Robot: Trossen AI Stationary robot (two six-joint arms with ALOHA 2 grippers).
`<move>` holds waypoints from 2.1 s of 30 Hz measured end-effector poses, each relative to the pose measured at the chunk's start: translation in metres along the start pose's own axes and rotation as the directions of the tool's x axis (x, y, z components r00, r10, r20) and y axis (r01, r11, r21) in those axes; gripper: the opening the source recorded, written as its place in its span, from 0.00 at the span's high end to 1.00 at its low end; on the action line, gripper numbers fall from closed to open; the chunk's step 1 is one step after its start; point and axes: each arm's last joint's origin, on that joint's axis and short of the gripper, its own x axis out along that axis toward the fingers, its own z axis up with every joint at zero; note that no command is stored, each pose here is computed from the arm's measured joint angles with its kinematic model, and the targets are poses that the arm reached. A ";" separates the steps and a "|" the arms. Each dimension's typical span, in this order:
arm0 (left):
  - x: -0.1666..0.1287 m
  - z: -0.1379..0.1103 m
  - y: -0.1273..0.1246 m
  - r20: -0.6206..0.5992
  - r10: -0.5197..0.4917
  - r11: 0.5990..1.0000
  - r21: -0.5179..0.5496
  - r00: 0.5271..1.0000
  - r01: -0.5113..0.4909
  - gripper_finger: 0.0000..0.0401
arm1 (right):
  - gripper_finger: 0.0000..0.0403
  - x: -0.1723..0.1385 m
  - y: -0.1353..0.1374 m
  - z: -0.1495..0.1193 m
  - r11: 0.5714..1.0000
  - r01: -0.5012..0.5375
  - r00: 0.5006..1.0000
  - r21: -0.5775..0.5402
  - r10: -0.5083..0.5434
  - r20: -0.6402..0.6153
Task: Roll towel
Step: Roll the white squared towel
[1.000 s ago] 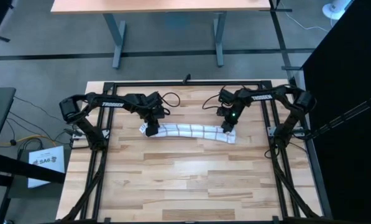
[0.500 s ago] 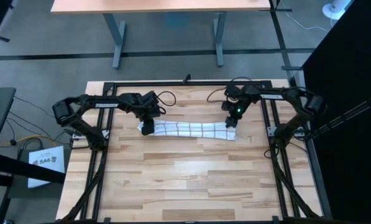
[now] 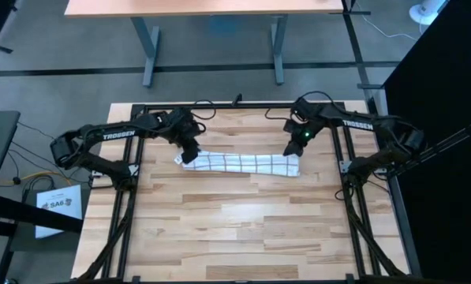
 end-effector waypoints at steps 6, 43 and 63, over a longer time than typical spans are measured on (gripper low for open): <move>0.009 -0.006 -0.008 -0.013 -0.224 0.971 -0.091 0.975 0.222 0.66 | 0.71 0.015 0.020 0.006 0.983 -0.165 0.986 -0.080 0.165 -0.002; 0.052 -0.097 0.015 0.031 -0.299 0.908 -0.297 0.954 0.295 0.66 | 0.71 0.055 -0.040 -0.075 0.961 -0.173 0.981 0.216 0.187 -0.046; 0.033 -0.038 0.019 0.175 -0.290 0.925 -0.201 0.941 0.322 0.66 | 0.71 0.053 0.005 -0.004 0.970 -0.234 0.972 0.065 0.231 0.046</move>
